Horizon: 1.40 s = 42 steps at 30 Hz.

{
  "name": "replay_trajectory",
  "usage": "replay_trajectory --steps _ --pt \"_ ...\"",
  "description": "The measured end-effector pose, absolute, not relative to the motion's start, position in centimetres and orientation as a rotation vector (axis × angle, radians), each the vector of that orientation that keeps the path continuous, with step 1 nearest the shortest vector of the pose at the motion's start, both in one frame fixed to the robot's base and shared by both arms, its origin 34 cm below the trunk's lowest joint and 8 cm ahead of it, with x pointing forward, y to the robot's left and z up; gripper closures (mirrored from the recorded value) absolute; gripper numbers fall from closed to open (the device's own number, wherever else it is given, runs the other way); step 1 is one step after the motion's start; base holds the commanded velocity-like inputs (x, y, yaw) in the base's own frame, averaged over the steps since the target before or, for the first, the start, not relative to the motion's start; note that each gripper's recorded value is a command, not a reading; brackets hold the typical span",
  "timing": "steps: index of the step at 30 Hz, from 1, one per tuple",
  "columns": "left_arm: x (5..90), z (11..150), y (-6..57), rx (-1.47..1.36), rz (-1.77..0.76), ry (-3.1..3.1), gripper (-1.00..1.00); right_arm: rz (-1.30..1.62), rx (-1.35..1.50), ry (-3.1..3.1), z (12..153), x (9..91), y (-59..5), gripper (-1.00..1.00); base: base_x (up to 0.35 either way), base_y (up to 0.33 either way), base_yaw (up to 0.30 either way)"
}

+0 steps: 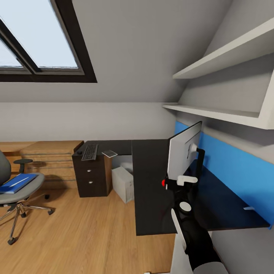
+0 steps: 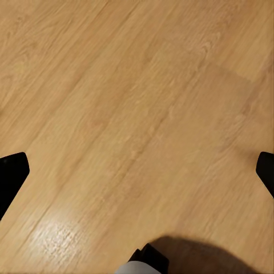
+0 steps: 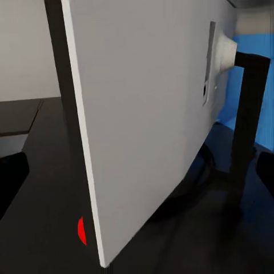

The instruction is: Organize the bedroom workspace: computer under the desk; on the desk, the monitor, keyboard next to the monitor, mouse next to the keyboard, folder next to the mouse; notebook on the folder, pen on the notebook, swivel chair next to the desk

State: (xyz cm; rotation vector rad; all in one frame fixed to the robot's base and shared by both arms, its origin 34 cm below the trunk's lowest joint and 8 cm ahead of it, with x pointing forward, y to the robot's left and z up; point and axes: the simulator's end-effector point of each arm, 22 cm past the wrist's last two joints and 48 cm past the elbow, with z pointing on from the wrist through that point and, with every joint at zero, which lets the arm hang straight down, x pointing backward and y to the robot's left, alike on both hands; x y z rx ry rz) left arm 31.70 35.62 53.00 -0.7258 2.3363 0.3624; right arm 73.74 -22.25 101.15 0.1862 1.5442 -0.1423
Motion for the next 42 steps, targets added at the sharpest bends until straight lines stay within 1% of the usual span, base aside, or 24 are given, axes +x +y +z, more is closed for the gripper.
replay_trajectory --steps 10,17,22,33,42 --pt "31.74 53.03 35.61 -0.724 0.361 2.335 -1.0 -0.144 0.188 1.535 101.02 73.6 -22.25 -1.0 0.139 0.024 0.0" --pt "31.73 53.02 35.62 -0.725 0.362 2.335 -1.0 -0.144 0.188 1.537 100.94 73.63 -22.24 -1.0 0.061 0.011 0.0" --pt "31.8 53.06 35.59 -0.721 0.361 2.334 -1.0 -0.144 0.188 1.536 100.98 73.61 -22.24 -1.0 0.195 0.001 0.0" --pt "31.81 53.07 35.58 -0.72 0.36 2.333 -1.0 -0.154 0.196 1.537 100.88 73.56 -22.49 -1.0 0.086 0.0 0.0" --pt "31.81 53.04 35.58 -0.721 0.36 2.334 -1.0 -0.156 0.197 1.539 100.8 73.58 -22.52 -1.0 0.01 0.0 0.0"
